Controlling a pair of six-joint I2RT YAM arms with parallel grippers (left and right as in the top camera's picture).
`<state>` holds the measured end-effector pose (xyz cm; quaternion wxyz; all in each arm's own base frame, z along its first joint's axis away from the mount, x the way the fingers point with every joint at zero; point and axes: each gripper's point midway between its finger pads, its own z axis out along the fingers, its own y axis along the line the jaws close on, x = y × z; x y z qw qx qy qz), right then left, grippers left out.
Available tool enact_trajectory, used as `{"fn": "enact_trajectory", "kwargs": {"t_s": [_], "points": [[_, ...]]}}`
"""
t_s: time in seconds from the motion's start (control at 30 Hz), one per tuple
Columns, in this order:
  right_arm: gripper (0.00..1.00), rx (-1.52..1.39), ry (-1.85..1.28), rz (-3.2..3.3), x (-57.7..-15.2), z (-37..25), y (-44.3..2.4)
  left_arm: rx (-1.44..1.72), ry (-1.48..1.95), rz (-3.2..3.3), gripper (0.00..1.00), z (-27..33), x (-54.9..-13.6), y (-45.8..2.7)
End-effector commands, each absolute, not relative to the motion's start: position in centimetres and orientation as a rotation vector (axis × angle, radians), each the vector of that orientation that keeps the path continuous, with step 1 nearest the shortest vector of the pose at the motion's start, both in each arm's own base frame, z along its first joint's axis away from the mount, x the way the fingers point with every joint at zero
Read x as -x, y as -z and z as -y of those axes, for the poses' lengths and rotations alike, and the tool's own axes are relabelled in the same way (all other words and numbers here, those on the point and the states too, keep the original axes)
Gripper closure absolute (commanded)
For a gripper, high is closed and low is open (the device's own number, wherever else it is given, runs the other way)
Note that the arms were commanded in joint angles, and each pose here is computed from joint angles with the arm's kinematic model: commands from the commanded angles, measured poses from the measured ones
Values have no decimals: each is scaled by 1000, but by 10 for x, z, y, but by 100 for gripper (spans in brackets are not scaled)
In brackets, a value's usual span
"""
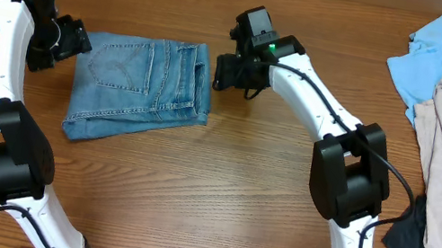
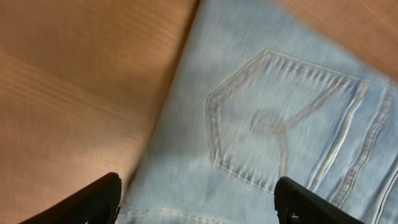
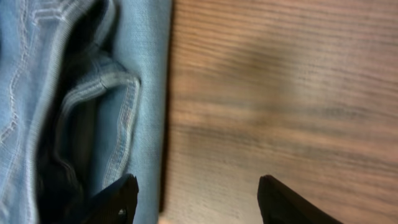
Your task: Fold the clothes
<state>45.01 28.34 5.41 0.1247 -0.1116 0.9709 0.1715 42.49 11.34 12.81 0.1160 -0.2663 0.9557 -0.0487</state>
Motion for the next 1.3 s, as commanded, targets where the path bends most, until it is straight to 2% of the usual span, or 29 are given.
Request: {"fn": "enact_trajectory", "kwargs": {"t_s": [0.0, 0.13, 0.23, 0.4, 0.53, 0.63, 0.73, 0.83, 0.87, 1.0, 1.07, 1.27], "points": [[34, 481, -771, -2737, -420, -314, -128, 594, 147, -2741, 19, -114, -446, -135], [35, 625, -1050, -2726, -382, -347, -145, 383, 140, -2636, 25, -107, -482, -145], [35, 690, -1099, -2708, -369, -364, -148, 271, 122, -2611, 26, -99, -499, -139], [36, 783, -1118, -2644, -356, -393, -144, 239, 143, -2670, 26, -86, -511, -96], [37, 748, -1122, -2695, -354, -395, -118, 242, 164, -2779, 22, -78, -504, -48], [38, 733, -1106, -2772, -353, -395, -80, 268, 168, -2898, 19, -76, -486, -12], [38, 704, -1051, -2846, -355, -389, -44, 308, 98, -3037, 20, -82, -458, 10], [38, 648, -918, -2899, -369, -372, -15, 378, 15, -3209, 26, -86, -416, 18], [39, 611, -837, -2917, -378, -360, -5, 397, 6, -3319, 34, -83, -389, 14], [39, 508, -623, -2908, -410, -325, 6, 504, -58, -3510, 35, -80, -341, -1], [39, 439, -529, -2888, -431, -302, 8, 565, -79, -3580, 39, -78, -324, -9], [39, 373, -521, -2831, -467, -270, -3, 627, -76, -3635, 38, -68, -311, -20]]}}
